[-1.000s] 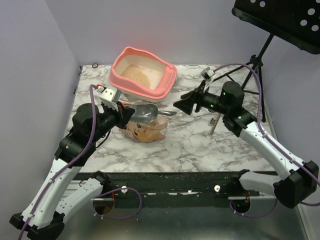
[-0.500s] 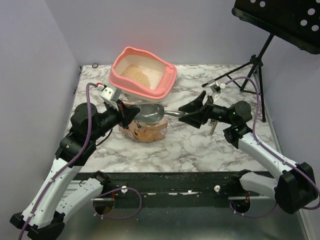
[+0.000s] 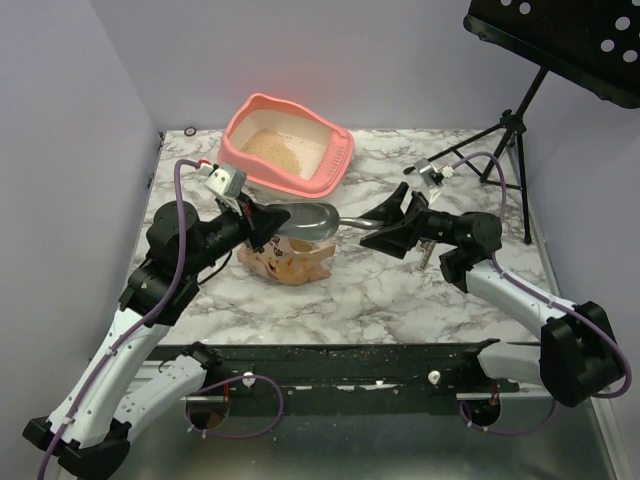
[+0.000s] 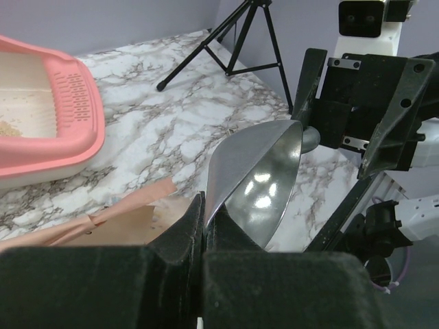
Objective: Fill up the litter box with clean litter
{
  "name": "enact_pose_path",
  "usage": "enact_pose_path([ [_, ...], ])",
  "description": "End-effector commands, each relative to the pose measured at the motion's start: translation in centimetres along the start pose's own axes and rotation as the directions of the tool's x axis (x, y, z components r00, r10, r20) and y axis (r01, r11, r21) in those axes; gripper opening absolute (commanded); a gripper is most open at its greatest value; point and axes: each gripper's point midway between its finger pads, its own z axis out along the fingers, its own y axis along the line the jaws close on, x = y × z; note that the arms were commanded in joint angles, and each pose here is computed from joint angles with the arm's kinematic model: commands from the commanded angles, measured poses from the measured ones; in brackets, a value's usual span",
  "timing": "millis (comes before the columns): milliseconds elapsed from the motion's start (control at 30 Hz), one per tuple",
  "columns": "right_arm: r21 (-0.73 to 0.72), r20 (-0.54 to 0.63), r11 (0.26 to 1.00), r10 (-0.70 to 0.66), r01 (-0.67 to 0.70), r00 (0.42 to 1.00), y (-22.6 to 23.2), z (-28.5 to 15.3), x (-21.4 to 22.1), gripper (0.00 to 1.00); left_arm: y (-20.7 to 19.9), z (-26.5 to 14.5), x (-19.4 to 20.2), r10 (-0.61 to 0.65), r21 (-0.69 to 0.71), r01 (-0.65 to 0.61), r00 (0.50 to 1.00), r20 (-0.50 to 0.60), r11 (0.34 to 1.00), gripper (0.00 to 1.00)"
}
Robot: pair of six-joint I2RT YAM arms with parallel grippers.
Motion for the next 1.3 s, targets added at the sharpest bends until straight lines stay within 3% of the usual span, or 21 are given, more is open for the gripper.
enact_pose_path([
  [0,-0.066,0.006,0.997,-0.040,0.040,0.999,1.3,-0.3,0.0,0.75,-0.7,0.5,-1.8,-0.009,0.038,0.006,0.997,0.074,0.999,0.00],
  [100,-0.067,0.023,0.996,-0.053,0.055,0.998,1.4,-0.3,-0.1,0.69,-0.6,0.8,-1.7,-0.021,0.042,0.017,0.997,0.078,0.999,0.00],
  [400,-0.065,0.075,0.994,-0.085,0.090,0.994,1.1,-0.2,-0.8,0.66,-0.6,1.3,-0.7,-0.049,0.056,0.046,0.998,0.047,0.997,0.00],
  [633,-0.082,0.100,0.992,-0.084,0.092,0.991,0.9,0.0,-1.2,0.57,-0.6,1.1,-0.5,-0.056,0.054,0.053,0.997,0.044,0.997,0.00],
  [1267,-0.111,0.172,0.988,-0.090,0.110,0.981,0.8,0.1,-1.9,0.45,-0.1,0.6,0.3,-0.069,0.027,0.068,0.996,0.048,0.997,0.00],
])
